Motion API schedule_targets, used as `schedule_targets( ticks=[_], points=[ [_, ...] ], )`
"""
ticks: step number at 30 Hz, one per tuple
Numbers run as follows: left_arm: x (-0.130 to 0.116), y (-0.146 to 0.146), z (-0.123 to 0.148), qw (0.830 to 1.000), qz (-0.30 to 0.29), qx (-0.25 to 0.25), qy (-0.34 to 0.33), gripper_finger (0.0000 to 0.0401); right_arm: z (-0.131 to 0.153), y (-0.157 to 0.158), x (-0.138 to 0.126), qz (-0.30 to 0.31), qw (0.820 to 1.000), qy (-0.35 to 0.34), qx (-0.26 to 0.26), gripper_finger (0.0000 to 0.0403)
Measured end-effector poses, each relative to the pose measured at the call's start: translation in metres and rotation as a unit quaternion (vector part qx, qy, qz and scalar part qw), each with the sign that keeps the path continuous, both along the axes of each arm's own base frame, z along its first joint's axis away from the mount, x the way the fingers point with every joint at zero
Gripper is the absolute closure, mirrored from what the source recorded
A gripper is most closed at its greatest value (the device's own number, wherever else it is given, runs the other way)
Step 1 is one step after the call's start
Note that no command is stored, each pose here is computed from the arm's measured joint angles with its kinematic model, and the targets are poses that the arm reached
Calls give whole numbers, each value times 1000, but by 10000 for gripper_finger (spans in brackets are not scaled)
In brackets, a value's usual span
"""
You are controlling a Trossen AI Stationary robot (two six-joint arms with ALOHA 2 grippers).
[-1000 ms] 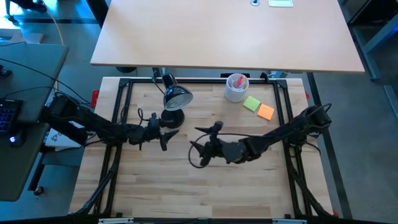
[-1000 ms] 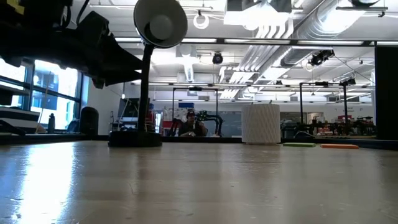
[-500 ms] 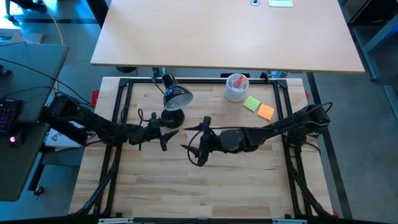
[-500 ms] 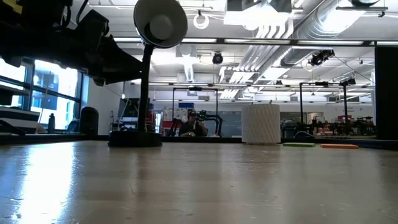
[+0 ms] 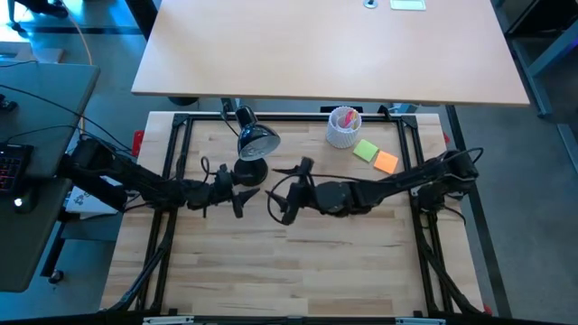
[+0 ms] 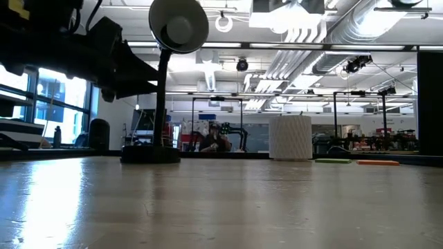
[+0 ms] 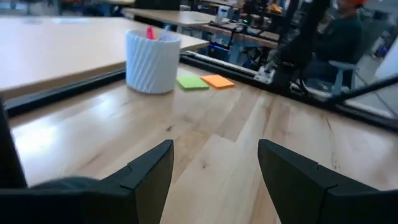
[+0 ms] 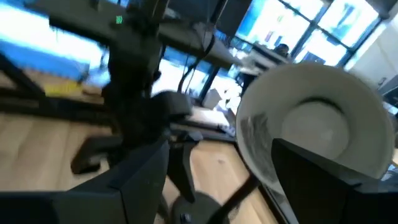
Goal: Screw lightbulb
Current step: Remove the lightbulb from the lamp
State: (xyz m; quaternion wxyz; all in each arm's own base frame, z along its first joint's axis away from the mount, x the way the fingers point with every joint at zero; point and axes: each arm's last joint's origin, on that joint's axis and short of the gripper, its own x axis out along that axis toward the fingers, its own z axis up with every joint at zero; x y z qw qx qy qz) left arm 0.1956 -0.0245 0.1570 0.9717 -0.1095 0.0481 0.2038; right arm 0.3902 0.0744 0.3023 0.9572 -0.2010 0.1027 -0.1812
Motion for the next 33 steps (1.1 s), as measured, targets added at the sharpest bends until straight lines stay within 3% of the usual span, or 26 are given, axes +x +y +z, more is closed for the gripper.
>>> schedule_targets(
  ticks=[4,10,17,23,28,33],
  points=[
    [0,4,-5,999,18,-27,11,172,-2,-13,2,-16,1000,10,-2,119],
    [-1,12,-7,998,59,-20,20,172,-1,-20,2,-63,998,-8,13,119],
    [-8,25,-17,980,192,-5,59,172,-1,-9,-2,-114,993,-25,32,119],
    [-9,51,-18,970,228,2,80,172,-3,-6,-3,-108,993,-16,33,119],
    [-12,76,-15,969,226,22,97,172,-7,-6,-4,-110,994,6,25,119],
    [-11,90,-4,974,178,101,100,172,-8,-6,-4,-111,993,8,27,119]
  ],
)
